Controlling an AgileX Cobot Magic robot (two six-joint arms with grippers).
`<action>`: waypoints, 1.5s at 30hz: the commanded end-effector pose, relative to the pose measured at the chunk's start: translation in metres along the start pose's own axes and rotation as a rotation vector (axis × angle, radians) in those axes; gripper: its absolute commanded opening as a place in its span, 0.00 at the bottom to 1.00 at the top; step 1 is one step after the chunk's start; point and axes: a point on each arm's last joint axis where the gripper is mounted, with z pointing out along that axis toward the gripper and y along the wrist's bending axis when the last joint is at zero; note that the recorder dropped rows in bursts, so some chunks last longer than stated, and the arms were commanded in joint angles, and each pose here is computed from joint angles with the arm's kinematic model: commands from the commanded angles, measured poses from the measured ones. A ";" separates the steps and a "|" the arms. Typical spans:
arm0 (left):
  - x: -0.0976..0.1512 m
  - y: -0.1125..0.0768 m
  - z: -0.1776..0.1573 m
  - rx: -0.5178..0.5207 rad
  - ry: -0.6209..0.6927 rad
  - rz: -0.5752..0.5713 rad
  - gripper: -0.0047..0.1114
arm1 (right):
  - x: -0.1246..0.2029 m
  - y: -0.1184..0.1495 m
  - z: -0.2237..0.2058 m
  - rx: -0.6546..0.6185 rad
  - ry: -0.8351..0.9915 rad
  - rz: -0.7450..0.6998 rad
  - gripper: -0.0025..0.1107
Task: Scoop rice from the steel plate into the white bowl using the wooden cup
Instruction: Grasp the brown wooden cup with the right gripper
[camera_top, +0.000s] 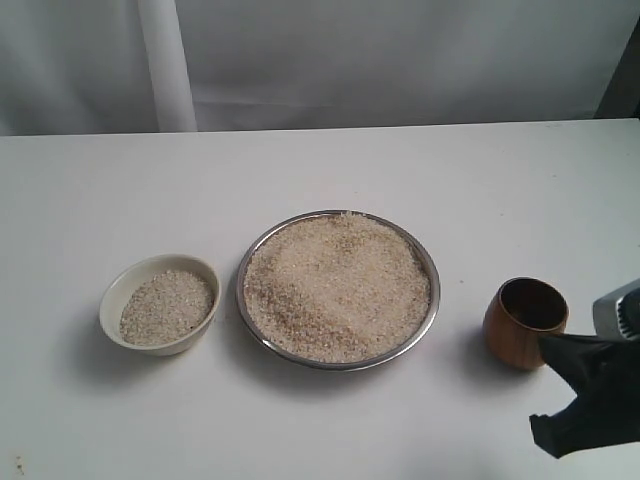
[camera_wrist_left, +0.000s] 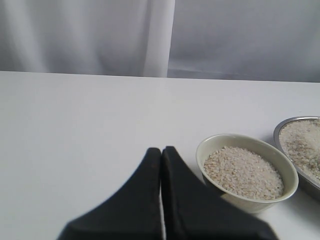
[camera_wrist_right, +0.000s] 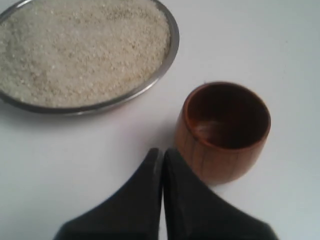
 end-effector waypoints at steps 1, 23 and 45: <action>-0.001 0.000 0.000 0.006 -0.009 -0.005 0.04 | 0.017 0.000 0.000 0.004 0.041 0.002 0.02; -0.001 0.000 0.000 0.006 -0.009 -0.007 0.04 | 0.047 -0.005 0.033 0.018 0.238 0.008 0.02; -0.001 0.000 0.000 0.006 -0.009 -0.007 0.04 | 0.040 -0.012 0.024 0.108 -0.101 0.124 0.75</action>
